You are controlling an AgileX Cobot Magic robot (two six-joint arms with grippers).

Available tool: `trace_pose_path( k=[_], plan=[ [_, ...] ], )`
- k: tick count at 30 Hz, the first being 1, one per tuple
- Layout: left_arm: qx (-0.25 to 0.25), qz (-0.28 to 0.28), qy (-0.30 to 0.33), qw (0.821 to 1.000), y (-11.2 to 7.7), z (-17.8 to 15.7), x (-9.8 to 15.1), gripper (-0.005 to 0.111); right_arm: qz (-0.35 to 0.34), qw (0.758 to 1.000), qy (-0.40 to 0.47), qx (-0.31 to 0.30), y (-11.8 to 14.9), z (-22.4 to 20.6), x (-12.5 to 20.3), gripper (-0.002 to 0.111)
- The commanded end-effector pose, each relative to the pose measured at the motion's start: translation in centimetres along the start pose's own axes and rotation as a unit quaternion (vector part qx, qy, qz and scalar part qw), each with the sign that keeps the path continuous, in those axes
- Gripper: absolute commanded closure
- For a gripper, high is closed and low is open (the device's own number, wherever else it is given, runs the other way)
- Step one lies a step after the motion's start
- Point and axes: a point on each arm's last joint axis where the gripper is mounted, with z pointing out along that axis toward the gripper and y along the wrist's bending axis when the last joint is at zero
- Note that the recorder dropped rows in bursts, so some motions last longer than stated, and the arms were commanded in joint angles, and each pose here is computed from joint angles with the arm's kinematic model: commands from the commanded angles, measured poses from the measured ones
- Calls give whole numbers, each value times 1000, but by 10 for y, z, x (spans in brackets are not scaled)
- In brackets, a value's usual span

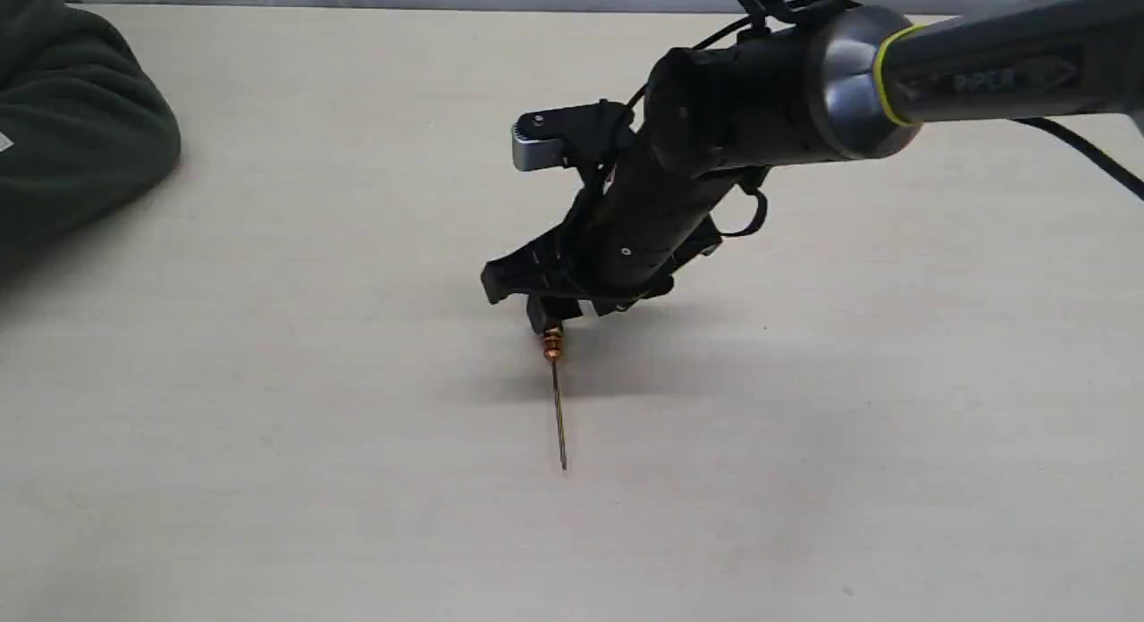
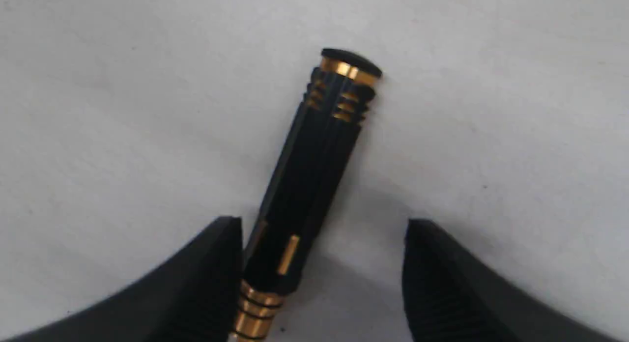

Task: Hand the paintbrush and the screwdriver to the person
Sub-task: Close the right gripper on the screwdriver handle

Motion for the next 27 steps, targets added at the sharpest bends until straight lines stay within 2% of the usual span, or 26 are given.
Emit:
trace_pose_path(
  k=[1,12,23,27],
  plan=[
    [4,-2,-5,1000,0,0,0,107,-3,1000,-1,4,0,1,-1,56],
    [4,-2,-5,1000,0,0,0,107,-5,1000,7,-1,3,4,-12,56],
    [4,-2,-5,1000,0,0,0,107,-5,999,46,19,-2,15,-5,57],
    [4,-2,-5,1000,0,0,0,107,-15,997,63,32,-5,15,-2,67]
  ],
)
